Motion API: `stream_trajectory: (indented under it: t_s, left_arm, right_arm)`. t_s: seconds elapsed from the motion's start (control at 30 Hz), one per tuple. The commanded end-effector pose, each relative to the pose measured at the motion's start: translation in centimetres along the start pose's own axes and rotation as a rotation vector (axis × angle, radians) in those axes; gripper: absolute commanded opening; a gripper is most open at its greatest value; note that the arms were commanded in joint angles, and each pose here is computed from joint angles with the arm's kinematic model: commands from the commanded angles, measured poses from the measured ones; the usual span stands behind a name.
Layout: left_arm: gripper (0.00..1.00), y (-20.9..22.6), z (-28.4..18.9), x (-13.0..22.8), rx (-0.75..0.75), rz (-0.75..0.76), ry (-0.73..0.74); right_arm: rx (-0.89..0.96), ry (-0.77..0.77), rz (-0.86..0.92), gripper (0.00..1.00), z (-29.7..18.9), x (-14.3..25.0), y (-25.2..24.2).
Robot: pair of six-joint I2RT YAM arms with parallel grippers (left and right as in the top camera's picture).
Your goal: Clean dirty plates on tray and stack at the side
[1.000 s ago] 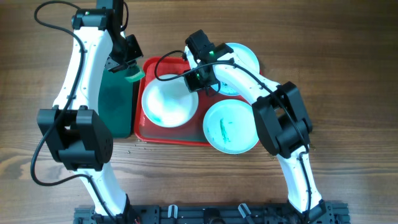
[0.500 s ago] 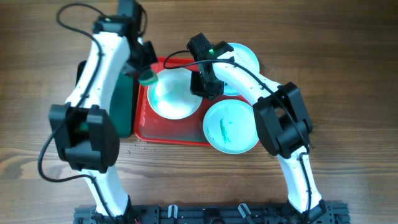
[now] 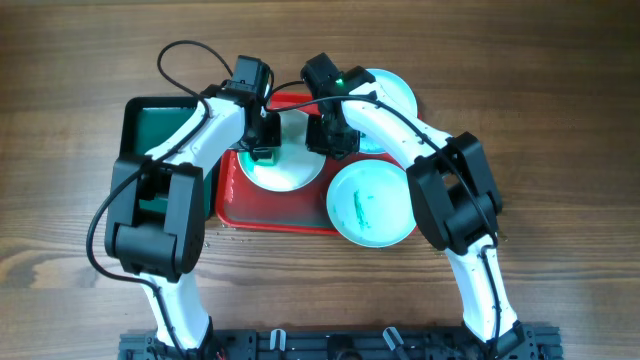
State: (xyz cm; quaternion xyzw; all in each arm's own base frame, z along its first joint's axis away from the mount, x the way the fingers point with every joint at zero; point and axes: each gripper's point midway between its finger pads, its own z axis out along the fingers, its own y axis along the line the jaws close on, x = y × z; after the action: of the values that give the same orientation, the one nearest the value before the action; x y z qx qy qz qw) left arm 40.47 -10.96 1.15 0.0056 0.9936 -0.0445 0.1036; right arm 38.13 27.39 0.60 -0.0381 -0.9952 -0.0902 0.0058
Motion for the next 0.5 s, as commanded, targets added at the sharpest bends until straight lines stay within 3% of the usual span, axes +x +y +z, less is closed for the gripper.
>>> stream_trajectory:
  t_s: [0.0, 0.1, 0.27, 0.47]
  left_arm:
    - [0.04, 0.4, -0.1, 2.3, -0.004, 0.167, 0.077]
    - [0.04, 0.5, -0.4, 4.2, 0.013, 0.260, 0.156]
    - [0.04, -2.7, -1.0, 6.0, 0.225, 0.380, 0.206]
    - [0.04, -2.7, -0.3, 1.5, 0.167, 0.248, 0.034]
  right_arm:
    - [0.054, -0.030, 0.008, 0.04, 0.7, -0.7, -1.1]
    - [0.054, -0.030, 0.008, 0.04, 0.7, -0.7, -1.1]
    - [0.050, -0.034, 0.008, 0.04, 0.7, -0.8, -1.0]
    - [0.050, -0.035, 0.007, 0.04, 0.7, -0.8, -1.0]
